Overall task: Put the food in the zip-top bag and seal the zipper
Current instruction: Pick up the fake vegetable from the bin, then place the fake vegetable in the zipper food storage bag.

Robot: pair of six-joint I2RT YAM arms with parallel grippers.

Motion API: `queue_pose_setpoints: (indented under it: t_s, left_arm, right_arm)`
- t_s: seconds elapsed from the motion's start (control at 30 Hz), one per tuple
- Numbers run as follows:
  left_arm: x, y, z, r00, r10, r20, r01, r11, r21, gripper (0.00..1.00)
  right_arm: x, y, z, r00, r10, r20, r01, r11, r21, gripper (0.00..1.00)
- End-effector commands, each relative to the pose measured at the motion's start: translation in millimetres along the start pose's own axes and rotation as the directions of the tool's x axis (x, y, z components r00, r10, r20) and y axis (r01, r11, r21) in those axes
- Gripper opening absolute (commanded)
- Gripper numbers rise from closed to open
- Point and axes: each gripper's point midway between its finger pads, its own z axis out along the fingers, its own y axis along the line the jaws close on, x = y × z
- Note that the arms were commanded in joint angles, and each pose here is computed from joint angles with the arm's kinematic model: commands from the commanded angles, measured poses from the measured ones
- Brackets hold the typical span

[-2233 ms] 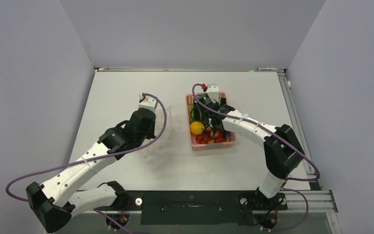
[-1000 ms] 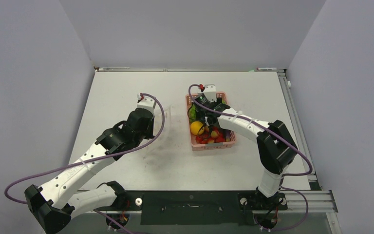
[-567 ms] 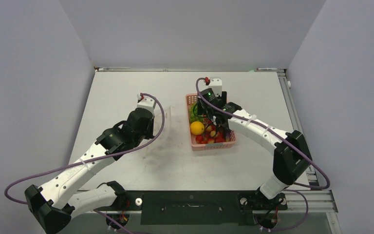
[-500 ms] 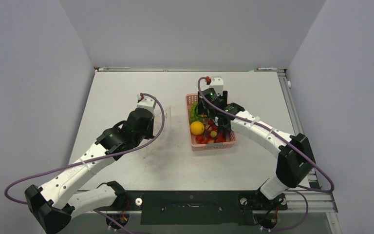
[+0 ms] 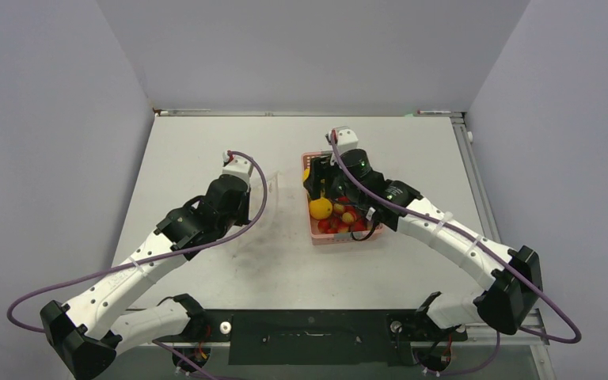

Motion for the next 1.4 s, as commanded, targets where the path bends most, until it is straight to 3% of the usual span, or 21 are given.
queue_pose_setpoints:
  t_s: [0.0, 0.27, 0.6, 1.0, 1.37]
  left_arm:
    - [-12, -5, 1, 0.999, -0.014, 0.042, 0.013, 1.000, 0.024, 0.00]
    - [-13, -5, 0, 0.999, -0.019, 0.045, 0.017, 0.999, 0.032, 0.00]
    - [-12, -7, 0, 0.999, -0.018, 0.041, 0.017, 0.999, 0.045, 0.00]
    - [-15, -10, -2, 0.998, -0.026, 0.052, 0.023, 0.998, 0.066, 0.00]
    - [-23, -9, -11, 0.994, -0.051, 0.098, 0.042, 0.995, 0.090, 0.00]
  right_arm:
    - [-19, 55, -29, 0.996, -0.038, 0.079, 0.056, 0.967, -0.248, 0.32]
    - [-17, 109, -47, 0.993, -0.058, 0.102, 0.097, 0.895, -0.435, 0.33]
    - [-13, 135, -44, 0.995, -0.038, 0.091, 0.080, 0.851, -0.518, 0.34]
    - [22, 145, -13, 0.997, -0.075, 0.004, 0.067, 0.858, -0.509, 0.35]
    - [62, 129, 18, 0.986, -0.141, -0.083, 0.099, 0.918, -0.384, 0.33]
